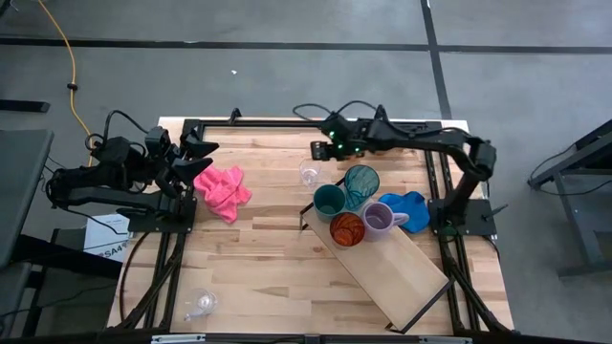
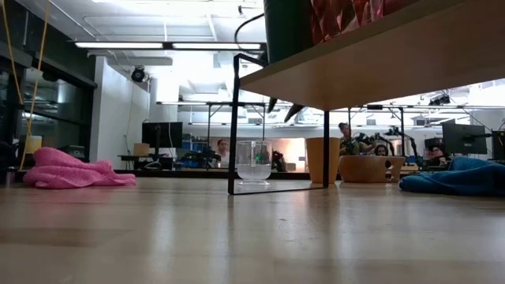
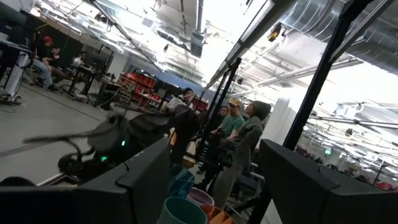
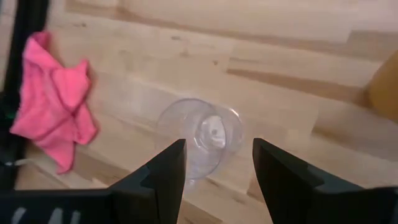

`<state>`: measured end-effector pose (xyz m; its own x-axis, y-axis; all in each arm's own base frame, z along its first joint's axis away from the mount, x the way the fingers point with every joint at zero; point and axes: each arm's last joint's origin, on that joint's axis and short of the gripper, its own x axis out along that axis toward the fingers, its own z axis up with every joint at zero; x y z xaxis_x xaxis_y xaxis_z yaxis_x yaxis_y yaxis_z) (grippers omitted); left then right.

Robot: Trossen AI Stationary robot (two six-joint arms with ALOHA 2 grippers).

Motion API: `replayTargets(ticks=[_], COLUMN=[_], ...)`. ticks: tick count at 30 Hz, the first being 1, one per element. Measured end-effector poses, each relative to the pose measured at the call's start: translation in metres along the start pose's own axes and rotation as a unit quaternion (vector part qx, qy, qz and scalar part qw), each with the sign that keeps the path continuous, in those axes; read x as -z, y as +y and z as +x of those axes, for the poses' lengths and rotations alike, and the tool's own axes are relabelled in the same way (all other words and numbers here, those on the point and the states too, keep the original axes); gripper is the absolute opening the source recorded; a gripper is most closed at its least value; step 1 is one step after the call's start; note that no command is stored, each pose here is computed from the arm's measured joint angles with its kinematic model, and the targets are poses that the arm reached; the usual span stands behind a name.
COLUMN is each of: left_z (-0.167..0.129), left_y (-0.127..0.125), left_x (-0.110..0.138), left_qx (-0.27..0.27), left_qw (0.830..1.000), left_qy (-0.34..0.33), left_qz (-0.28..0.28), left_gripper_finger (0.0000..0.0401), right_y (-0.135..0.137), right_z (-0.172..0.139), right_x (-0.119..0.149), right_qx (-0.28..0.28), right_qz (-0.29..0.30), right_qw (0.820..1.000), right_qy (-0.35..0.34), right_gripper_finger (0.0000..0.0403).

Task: Stack small to large cups/mugs on shelf
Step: Put the top transparent mug on the shelf

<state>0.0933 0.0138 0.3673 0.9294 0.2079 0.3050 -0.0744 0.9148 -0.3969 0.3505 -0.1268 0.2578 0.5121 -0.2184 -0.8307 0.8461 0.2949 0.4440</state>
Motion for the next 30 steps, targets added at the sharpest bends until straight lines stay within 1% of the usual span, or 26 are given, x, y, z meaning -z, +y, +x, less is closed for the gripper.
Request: replayTargets(ticks=[8,13,24,27,30], left_z=[0.0,0.0,0.0,0.0,0.0], left_y=[0.0,0.0,0.0,0.0,0.0], left_x=[0.0,0.0,0.0,0.0,0.0], left_qx=[0.0,0.0,0.0,0.0,0.0], left_qw=[1.0,1.0,1.0,1.0,1.0], left_qy=[0.0,-0.001,-0.001,-0.001,-0.001], left_qz=[0.0,0.0,0.0,0.0,0.0], left_gripper_finger=[0.0234,0.0234,0.0234,0.0234,0.0234], right_y=[0.001,-0.001,-0.004,-0.005,-0.005], right_z=[0.04,0.055,0.073,0.074,0.074], right_x=[0.014,0.016,0.019,0.019,0.018], right_qx=[0.028,0.04,0.051,0.052,0.06], right_qz=[0.025,0.039,0.051,0.049,0.047], right_qw=[0.999,0.998,0.996,0.997,0.997], right_qy=[0.03,0.036,0.042,0.041,0.029], right_gripper_finger=[0.0177,0.0177,0.0174,0.0162,0.0137])
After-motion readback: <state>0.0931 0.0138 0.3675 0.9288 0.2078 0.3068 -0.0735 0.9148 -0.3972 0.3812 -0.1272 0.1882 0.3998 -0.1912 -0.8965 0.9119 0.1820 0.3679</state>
